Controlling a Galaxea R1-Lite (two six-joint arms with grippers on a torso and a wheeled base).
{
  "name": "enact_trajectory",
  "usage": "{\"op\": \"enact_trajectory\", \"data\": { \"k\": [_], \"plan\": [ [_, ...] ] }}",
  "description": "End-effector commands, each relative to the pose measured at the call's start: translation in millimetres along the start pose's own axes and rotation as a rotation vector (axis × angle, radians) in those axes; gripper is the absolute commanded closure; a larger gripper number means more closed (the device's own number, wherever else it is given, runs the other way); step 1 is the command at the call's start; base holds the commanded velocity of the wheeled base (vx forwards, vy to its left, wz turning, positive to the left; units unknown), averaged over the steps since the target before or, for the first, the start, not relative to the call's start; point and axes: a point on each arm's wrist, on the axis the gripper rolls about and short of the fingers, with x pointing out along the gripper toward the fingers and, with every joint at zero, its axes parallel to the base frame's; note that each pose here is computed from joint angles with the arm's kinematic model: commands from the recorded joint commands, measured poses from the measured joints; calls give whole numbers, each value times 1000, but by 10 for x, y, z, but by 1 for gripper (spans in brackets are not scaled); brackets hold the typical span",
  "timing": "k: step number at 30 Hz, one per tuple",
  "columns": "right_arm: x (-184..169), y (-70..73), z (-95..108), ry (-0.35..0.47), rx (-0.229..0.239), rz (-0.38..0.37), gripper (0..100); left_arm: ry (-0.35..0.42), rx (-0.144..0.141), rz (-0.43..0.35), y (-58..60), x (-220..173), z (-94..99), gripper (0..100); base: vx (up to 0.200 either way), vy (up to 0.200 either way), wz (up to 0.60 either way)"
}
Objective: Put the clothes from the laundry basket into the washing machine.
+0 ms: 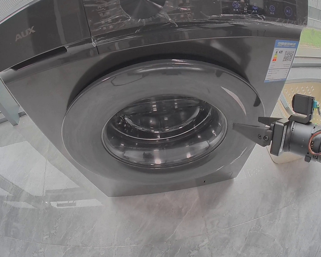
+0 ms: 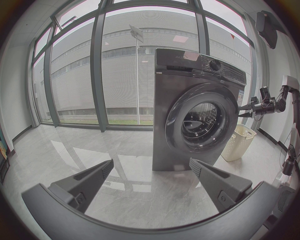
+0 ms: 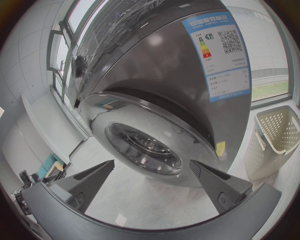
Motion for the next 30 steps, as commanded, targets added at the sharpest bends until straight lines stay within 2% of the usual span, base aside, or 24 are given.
{"op": "enact_trajectory", "data": {
  "k": [1,12,18,30],
  "plan": [
    [52,-46,13,-5,0,-19,0,8,0,0,1,5,-51,0,0,0,0],
    [68,-4,92,-33,-3,-2,0,8,2,0,1,5,-51,0,0,0,0],
    [78,2,98,-35,-4,2,0,8,2,-1,0,5,-51,0,200,0,0],
    [75,6,139,-51,-4,2,0,8,-3,-3,0,5,-51,0,0,0,0]
  ]
}}
